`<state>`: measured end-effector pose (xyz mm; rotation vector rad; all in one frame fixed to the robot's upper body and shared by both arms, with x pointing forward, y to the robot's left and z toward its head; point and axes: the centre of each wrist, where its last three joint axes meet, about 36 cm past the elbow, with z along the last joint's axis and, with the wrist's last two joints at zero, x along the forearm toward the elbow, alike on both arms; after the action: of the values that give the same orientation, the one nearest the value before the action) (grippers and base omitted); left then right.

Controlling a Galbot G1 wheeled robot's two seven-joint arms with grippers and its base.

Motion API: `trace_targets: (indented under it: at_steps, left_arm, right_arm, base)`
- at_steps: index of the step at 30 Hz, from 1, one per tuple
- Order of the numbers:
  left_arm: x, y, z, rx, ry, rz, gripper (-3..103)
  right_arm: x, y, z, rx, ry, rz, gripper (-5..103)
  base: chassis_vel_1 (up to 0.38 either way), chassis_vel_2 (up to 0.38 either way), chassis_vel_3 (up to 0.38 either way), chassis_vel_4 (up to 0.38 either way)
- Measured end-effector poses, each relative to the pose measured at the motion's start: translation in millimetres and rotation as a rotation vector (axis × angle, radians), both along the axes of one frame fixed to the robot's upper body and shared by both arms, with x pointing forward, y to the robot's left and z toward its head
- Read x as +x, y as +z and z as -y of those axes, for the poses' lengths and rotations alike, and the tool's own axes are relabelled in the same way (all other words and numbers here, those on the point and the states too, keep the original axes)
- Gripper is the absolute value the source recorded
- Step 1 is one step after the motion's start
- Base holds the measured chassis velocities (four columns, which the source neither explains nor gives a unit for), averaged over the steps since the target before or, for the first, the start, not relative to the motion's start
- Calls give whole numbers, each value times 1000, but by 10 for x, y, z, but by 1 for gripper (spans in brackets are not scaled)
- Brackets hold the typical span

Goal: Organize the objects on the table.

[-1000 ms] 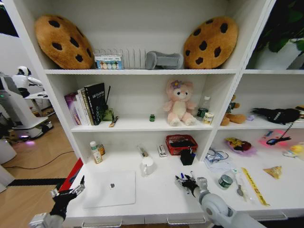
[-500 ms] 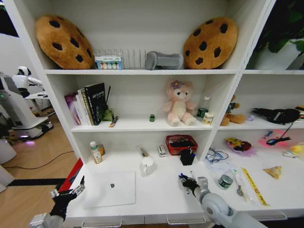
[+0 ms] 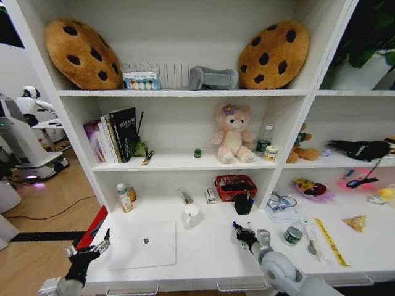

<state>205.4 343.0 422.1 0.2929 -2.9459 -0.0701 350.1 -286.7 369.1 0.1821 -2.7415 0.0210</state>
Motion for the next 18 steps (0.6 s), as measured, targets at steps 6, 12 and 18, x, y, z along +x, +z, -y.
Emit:
trace_targets:
  at_steps: [6, 12, 18]
  left_arm:
    - [4, -2, 15, -1, -6, -7, 99]
    - [-12, -10, 28, 1, -7, -12, 99]
    - [-20, -12, 32, 1, -7, -12, 99]
  right_arm:
    - [221, 121, 80, -3, 13, 209, 11]
    - [615, 237, 213, 5, -42, 293, 11]
    - [918, 332, 338, 3, -77, 322, 11]
  base:
    - [0, 0, 0, 0]
    - [0, 0, 0, 0]
    - [0, 0, 0, 0]
